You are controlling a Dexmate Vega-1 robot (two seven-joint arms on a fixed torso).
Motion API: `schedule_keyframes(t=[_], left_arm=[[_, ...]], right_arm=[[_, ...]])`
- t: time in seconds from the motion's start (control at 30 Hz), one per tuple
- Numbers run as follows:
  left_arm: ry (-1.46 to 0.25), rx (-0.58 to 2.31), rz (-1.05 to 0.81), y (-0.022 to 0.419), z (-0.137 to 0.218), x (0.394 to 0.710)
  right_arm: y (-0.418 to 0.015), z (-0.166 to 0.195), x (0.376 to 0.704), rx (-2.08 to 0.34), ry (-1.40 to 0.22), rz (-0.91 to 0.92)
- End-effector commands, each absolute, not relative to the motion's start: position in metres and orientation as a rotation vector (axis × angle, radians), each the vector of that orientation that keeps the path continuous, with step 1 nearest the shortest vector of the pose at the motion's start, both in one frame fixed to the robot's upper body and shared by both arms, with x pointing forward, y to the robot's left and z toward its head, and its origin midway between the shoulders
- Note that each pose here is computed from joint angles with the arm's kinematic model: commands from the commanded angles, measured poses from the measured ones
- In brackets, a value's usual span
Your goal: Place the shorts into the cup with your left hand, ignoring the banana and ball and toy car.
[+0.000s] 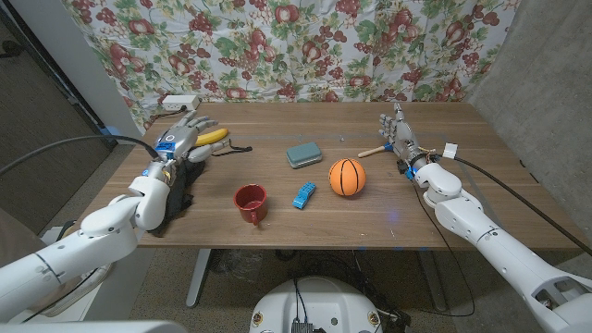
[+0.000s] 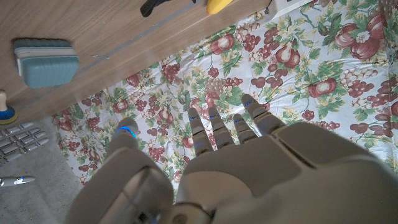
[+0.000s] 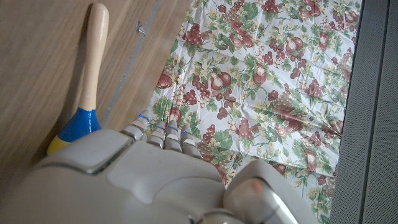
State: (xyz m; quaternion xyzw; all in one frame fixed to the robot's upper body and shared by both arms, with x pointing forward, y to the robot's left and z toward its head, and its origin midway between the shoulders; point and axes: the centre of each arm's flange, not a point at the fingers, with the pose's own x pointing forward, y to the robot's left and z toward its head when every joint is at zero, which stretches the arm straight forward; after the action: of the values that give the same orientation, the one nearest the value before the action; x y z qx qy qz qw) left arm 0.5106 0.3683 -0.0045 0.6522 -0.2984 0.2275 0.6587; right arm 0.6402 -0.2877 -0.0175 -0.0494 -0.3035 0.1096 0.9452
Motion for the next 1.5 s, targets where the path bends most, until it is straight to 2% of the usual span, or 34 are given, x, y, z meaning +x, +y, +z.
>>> schedule_keyframes(t=[0.03,1.5], left_arm=[[-0.661,1.477,0.518,0.372,-0.007,0.51],[-0.572,1.498,0.533,0.392,-0.012,0.508]], right_arm=[[-0.287,-0.018,0.641,-0.102,-0.615,0.224],[-0.287,-0.012,0.644,-0.136,-0.608,0.232]])
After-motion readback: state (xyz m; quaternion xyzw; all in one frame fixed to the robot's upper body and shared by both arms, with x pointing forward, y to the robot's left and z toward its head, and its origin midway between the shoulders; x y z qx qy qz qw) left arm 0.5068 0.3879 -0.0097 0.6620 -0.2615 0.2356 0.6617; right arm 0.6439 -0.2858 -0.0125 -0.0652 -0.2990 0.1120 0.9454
